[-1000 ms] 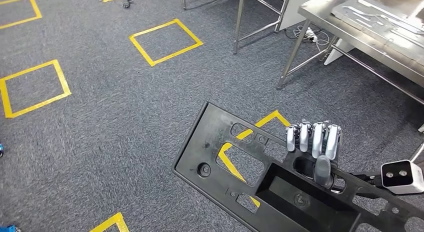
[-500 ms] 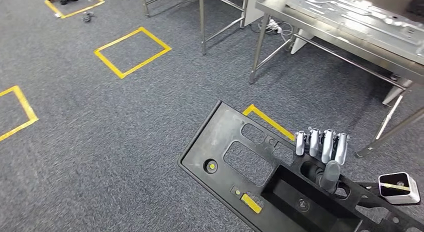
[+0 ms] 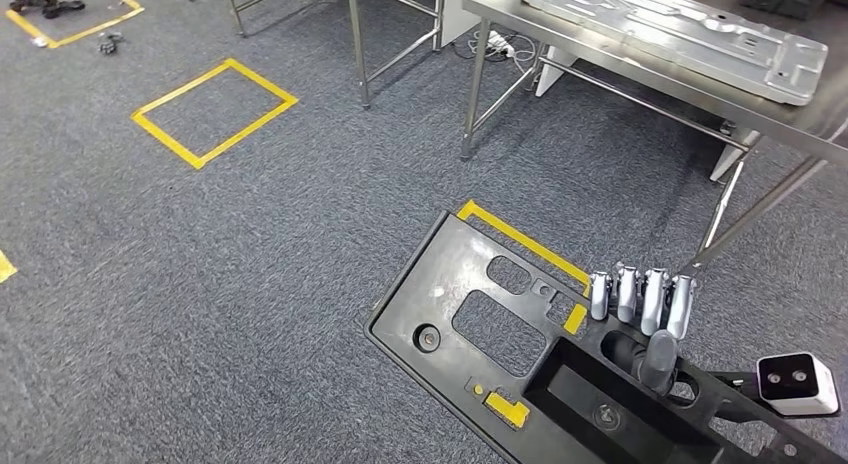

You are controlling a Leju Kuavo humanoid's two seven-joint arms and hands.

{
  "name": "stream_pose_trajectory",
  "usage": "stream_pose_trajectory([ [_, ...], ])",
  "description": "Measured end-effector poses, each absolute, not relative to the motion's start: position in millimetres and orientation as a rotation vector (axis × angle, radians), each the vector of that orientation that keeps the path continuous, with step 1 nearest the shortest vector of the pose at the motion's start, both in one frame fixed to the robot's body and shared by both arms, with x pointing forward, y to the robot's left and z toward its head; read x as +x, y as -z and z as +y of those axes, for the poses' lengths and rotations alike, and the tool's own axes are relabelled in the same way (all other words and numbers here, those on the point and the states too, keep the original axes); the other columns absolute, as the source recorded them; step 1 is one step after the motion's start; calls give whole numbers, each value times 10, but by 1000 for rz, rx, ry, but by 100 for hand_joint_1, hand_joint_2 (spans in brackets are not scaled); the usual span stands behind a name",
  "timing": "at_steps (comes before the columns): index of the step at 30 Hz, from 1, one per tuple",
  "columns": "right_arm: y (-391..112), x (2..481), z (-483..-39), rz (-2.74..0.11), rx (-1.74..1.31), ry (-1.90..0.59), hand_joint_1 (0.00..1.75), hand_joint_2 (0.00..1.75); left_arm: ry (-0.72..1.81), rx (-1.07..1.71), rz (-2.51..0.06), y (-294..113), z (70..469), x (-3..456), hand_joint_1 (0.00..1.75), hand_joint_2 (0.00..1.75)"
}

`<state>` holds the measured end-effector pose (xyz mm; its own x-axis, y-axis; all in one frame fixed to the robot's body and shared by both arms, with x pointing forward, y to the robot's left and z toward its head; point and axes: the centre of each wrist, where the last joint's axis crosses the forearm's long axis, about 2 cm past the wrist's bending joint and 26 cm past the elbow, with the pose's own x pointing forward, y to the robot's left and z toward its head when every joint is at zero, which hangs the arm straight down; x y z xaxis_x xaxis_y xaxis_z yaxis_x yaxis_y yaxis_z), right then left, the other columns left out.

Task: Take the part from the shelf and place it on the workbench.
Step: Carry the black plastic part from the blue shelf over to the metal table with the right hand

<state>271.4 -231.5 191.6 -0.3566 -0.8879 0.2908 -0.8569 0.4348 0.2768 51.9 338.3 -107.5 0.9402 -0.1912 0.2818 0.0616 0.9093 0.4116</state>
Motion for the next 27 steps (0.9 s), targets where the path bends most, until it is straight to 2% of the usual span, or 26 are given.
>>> stream_pose_trajectory([
  [27, -2416, 2993, -2085, -2293, 1423, -155, 154, 175, 30, 288, -309, 1090, 2859, 561, 0, 175],
])
